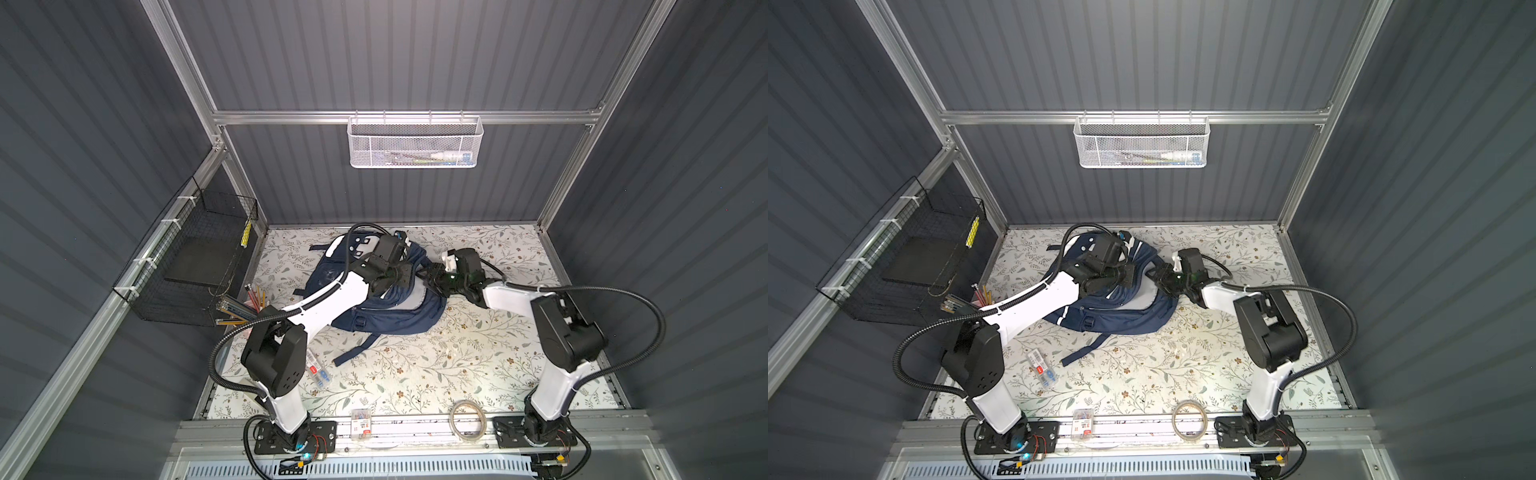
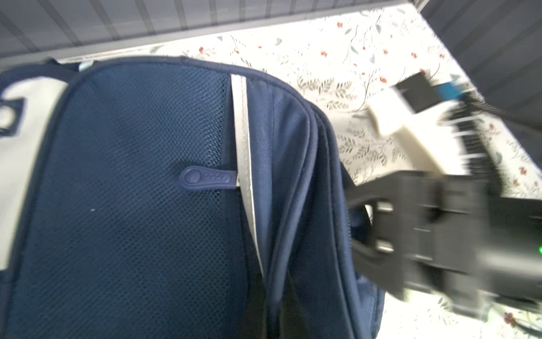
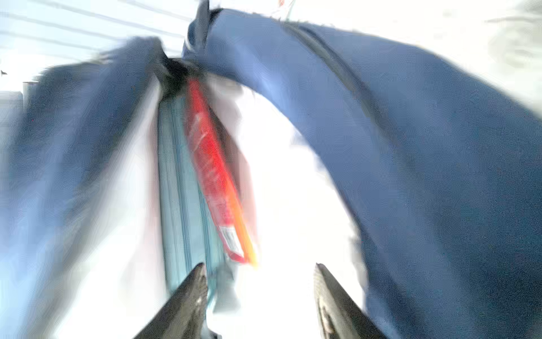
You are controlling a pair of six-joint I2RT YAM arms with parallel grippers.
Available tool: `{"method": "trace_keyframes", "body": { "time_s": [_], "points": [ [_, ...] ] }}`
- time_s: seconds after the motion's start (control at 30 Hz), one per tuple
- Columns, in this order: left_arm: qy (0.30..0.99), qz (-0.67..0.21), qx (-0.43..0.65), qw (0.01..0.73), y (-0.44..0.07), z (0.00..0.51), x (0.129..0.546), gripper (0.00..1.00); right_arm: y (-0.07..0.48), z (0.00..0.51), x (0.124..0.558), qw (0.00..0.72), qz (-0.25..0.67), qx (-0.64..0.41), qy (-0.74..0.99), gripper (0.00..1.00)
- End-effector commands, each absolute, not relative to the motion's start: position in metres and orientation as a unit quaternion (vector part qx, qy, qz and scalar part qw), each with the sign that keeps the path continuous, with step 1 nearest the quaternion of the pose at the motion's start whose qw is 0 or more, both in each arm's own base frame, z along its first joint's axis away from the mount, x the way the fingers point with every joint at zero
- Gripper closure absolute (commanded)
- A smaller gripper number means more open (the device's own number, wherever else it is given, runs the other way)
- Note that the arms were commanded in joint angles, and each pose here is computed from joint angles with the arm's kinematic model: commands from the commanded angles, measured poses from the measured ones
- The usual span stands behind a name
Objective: Pack the student bag
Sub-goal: 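Insert the red package into the backpack with the right gripper while left holds it, then release the package and lower the right gripper to the clear pen box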
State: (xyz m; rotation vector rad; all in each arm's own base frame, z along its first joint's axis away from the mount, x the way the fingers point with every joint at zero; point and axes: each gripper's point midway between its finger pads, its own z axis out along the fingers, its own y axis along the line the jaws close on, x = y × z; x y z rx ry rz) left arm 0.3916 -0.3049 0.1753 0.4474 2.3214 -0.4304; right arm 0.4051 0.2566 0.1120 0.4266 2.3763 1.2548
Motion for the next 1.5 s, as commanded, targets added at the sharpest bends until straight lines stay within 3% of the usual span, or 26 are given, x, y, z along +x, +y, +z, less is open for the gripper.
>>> {"method": "trace_keyframes", "body": {
  "time_s": [0.0, 0.07, 0.2, 0.23, 0.47, 0.8, 0.93, 1.1, 1.3, 1.47],
  "points": [
    [0.905, -0.172, 0.165, 0.352, -0.302, 0.168, 0.388, 0.73, 0.234, 0.118, 0.38, 0.229, 0.4, 0.131, 0.878, 0.41],
    [0.904, -0.179, 0.163, 0.353, -0.301, 0.174, 0.384, 0.47, 0.222, 0.122, 0.363, 0.241, 0.368, 0.115, 0.891, 0.4],
    [0.902, -0.19, 0.139, 0.362, -0.288, 0.191, 0.372, 0.03, 0.205, 0.135, 0.334, 0.29, 0.292, 0.066, 0.909, 0.28],
    [0.901, -0.196, 0.131, 0.364, -0.283, 0.196, 0.367, 0.0, 0.208, 0.137, 0.327, 0.294, 0.279, 0.047, 0.913, 0.26],
    [0.912, -0.21, 0.054, 0.348, -0.218, 0.206, 0.318, 0.0, 0.27, 0.137, 0.266, 0.299, 0.229, -0.116, 0.919, 0.14],
    [0.952, -0.074, -0.108, 0.277, -0.07, 0.141, 0.262, 0.0, 0.428, 0.116, 0.189, 0.257, 0.242, -0.342, 0.871, 0.12],
    [0.948, -0.099, -0.177, 0.244, -0.054, 0.105, 0.246, 0.0, 0.471, 0.1, 0.155, 0.253, 0.23, -0.427, 0.837, 0.12],
    [0.934, -0.096, -0.249, 0.238, -0.043, 0.083, 0.228, 0.0, 0.483, 0.092, 0.149, 0.255, 0.238, -0.426, 0.835, 0.13],
    [0.928, -0.031, -0.312, 0.204, -0.017, 0.055, 0.196, 0.0, 0.462, 0.092, 0.162, 0.274, 0.229, -0.381, 0.853, 0.13],
    [0.926, -0.042, -0.327, 0.182, -0.021, 0.036, 0.183, 0.02, 0.439, 0.096, 0.18, 0.287, 0.237, -0.333, 0.866, 0.13]
  ]
}}
